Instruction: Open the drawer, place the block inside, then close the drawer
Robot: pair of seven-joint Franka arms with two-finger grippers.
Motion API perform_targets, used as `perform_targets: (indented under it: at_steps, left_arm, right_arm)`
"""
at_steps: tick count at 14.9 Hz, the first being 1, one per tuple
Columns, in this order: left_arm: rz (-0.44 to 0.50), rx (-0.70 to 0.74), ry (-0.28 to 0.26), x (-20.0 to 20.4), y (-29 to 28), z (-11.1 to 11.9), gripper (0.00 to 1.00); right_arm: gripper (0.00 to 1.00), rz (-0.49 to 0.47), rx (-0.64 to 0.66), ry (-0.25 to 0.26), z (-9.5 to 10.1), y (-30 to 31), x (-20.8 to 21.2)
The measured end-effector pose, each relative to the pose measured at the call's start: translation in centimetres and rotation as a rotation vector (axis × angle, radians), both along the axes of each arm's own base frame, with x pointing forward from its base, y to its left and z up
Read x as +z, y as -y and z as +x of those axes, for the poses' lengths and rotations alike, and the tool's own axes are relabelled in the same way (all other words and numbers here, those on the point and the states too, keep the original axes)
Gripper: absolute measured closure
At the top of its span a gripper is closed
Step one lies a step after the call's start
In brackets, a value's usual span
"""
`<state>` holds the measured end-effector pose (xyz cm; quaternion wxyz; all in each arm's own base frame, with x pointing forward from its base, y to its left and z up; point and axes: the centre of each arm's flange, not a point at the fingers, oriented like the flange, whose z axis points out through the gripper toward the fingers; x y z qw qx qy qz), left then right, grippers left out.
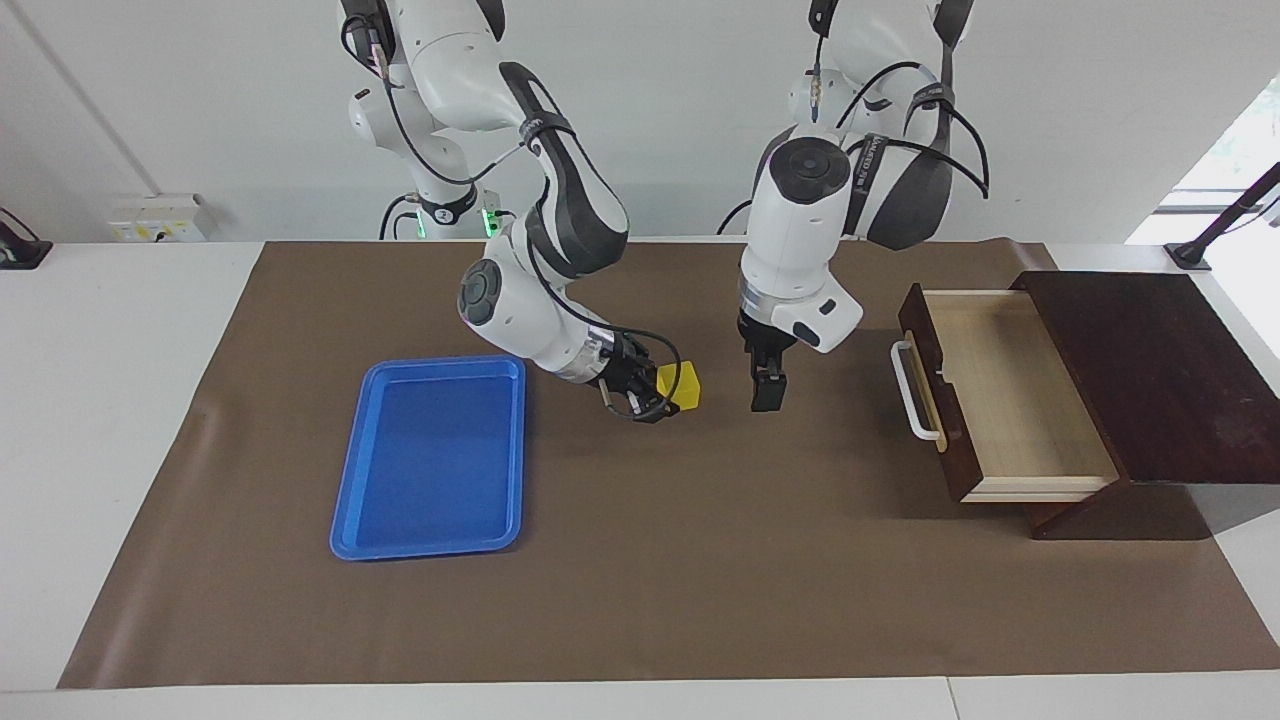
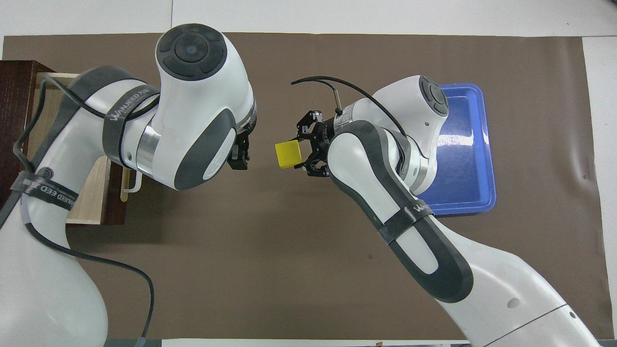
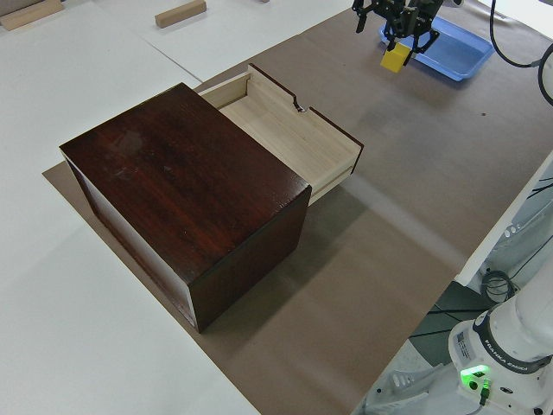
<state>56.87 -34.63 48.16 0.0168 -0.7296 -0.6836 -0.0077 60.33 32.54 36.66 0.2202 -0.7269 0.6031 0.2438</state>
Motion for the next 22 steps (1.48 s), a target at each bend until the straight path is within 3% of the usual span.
perform_targets:
  at_steps: [3,7,11,22]
  left_arm:
    - [-0.008,0.072,0.019,-1.4,0.8,-1.4,0.0]
    - [-0.02,0.115,0.037,-3.4,2.0,-2.8,0.0]
    - [-0.028,0.124,0.046,-3.9,2.3,-2.5,0.0]
    - [-0.029,0.078,0.064,-6.8,4.9,-2.7,0.0]
  right_arm:
    - [0.44,-0.01,-0.106,-0.029,0.3,-0.2,0.1]
    - [0.44,-0.013,-0.141,-0.042,0.1,-0.9,0.2]
    - [0.44,-0.014,-0.166,-0.021,0.5,-0.8,0.2]
    - [0.44,-0.017,-0.165,-0.023,0.4,-0.9,-0.1]
